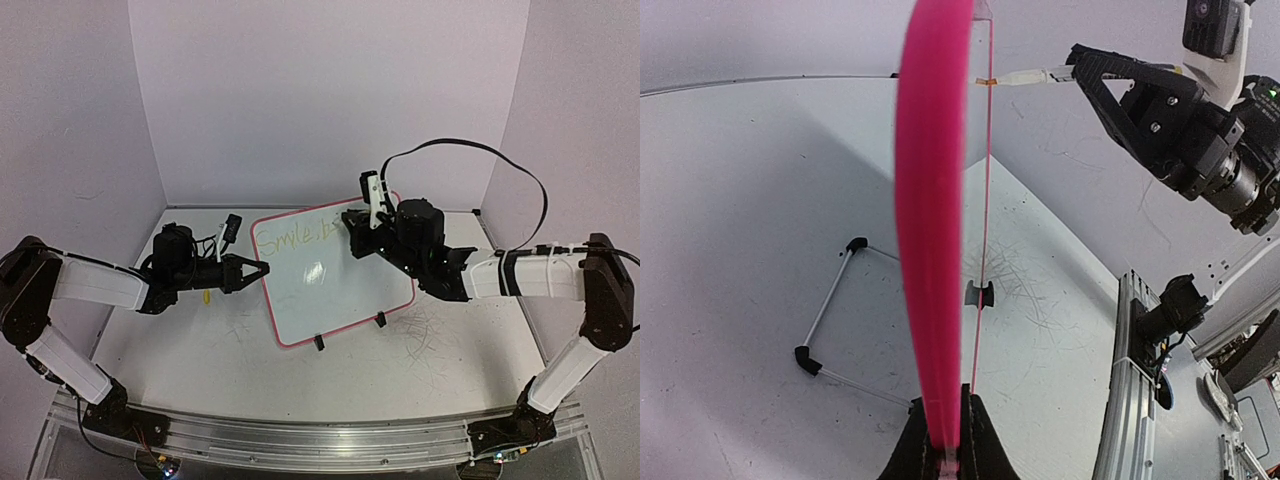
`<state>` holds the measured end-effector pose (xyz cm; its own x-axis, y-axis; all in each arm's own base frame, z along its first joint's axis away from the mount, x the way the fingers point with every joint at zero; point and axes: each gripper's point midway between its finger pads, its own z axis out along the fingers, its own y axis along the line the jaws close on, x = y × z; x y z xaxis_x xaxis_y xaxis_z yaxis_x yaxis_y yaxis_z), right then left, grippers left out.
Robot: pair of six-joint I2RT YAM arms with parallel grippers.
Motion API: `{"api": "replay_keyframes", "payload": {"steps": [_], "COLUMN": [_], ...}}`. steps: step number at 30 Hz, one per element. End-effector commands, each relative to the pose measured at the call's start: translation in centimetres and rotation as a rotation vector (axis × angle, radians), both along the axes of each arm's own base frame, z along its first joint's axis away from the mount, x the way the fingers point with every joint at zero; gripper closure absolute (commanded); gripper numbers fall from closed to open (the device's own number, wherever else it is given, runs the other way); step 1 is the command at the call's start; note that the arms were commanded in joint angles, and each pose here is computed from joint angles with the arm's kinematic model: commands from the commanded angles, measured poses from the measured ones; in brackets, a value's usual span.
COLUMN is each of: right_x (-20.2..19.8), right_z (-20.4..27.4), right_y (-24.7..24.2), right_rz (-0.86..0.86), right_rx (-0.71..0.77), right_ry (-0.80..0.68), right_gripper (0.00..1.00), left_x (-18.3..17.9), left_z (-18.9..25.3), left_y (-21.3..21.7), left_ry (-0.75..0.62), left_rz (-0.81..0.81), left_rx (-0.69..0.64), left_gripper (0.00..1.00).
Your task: Write a sentence on the whiteboard
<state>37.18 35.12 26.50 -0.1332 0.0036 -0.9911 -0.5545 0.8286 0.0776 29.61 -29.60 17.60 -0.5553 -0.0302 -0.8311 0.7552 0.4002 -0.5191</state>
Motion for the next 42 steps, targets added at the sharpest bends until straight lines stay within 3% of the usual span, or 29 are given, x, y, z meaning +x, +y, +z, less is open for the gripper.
{"api": "replay_keyframes", "payload": {"steps": [1,12,23,28,35,38,42], "right_x": [-0.3,-0.9,-0.2,-0.8,-5.5,-5.0,-6.0], "right_z": [-0.9,-2.5,-1.7,1.2,8.2,7.5,7.6], "right_y": [0.1,-0.7,-2.9,-3.5,-3.9,-4.6,-6.2], "right_rz": [0.015,0.001,-0.117,-0.111,0.082,0.034,0.013], "right_rx": [0.007,-0.011,-0.029,0.006,0.117,0.083,0.140], "right_ry": [0.030,0.060,0.037,-0.015,-0.151,-0.113,-0.105], "right_gripper": [1.00,1.00,1.00,1.00,1.00,1.00,1.00], "left_x": [0.0,0.0,0.0,0.0,0.1,0.0,-0.3], "left_z": [0.0,0.1,0.0,-0.3,-0.2,0.2,0.6], "left_y": [0.1,0.1,0.2,0.2,0.1,0.1,0.6], "left_ry": [-0.048,-0.046,-0.048,-0.041,-0.022,-0.023,-0.037], "left_rz": [0.001,0.004,0.007,0.010,0.007,0.008,0.021], "left_rx": [0.034,0.033,0.036,0.042,0.032,0.025,0.025], "left_gripper": [1.00,1.00,1.00,1.00,1.00,0.94,0.73]}}
